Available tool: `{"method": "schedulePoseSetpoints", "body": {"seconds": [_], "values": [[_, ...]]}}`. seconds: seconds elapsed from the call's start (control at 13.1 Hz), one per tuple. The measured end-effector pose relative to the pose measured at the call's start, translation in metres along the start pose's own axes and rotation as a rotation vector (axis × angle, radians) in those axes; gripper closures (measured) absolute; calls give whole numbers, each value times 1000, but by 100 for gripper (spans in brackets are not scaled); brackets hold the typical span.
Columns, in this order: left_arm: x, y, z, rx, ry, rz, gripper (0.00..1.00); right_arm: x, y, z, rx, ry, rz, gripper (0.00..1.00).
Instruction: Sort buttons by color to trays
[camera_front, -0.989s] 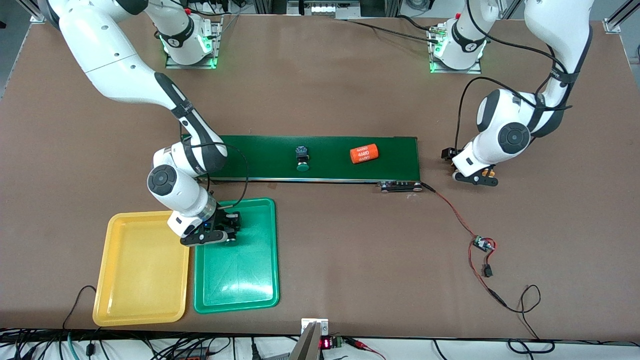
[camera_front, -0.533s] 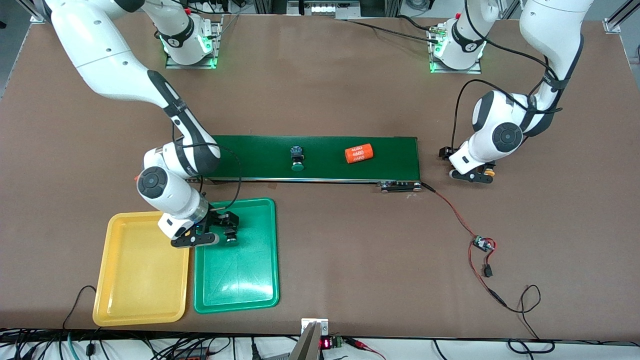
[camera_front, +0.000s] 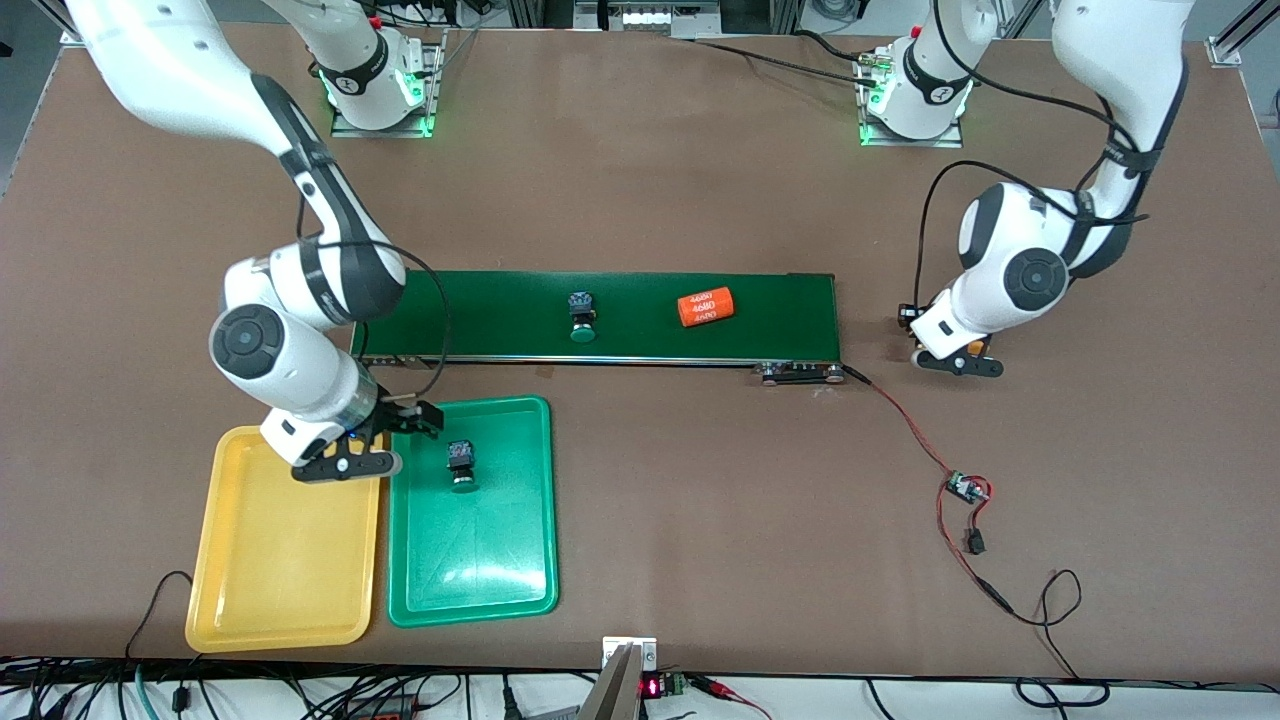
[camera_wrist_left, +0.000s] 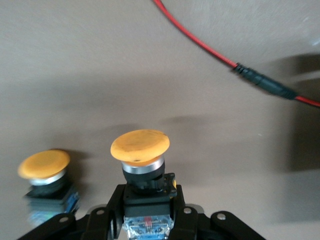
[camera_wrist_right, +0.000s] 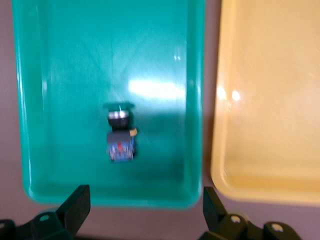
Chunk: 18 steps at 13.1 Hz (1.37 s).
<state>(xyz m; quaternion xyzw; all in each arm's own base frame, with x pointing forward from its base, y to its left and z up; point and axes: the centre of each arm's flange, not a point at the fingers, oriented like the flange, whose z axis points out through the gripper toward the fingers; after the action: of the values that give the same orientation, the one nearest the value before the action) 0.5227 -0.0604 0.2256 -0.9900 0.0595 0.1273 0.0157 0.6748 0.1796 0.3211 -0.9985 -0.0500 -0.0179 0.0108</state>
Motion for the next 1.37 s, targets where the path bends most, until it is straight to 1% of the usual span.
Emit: {"method": "schedulePoseSetpoints", "body": {"seconds": [0.08,0.15,0.3,0.46,0.61,0.68,0.99,1.14,1.22,1.29,1.37], "values": [[5,3,-23,-1,-25,2,59,-7,-1,-15,-13,-35,7,0],[10,12,-44,-16,-38,5,59,-13,-6,-28,-17,-58,22,0],[14,45,-73,-97,-45,12,59,-30,-20,-52,2,-94,54,0],[11,88,-78,-191,-49,6,59,-55,-31,-65,22,-135,82,0],[11,121,-77,-245,-37,-16,59,-82,-42,-64,9,-163,74,0],[11,137,-72,-256,-31,-27,59,-96,-53,-59,4,-169,61,0],[11,200,-42,-269,-19,-50,59,-146,-120,-24,-6,-146,62,0],[9,209,-36,-269,-28,-47,59,-160,-145,-7,0,-140,64,0],[9,209,-35,-269,-29,-48,52,-164,-155,1,5,-136,67,0],[9,208,-35,-269,-29,-48,42,-166,-165,8,13,-129,74,0],[9,208,-35,-270,-28,-49,34,-168,-174,17,20,-123,83,0]]}}
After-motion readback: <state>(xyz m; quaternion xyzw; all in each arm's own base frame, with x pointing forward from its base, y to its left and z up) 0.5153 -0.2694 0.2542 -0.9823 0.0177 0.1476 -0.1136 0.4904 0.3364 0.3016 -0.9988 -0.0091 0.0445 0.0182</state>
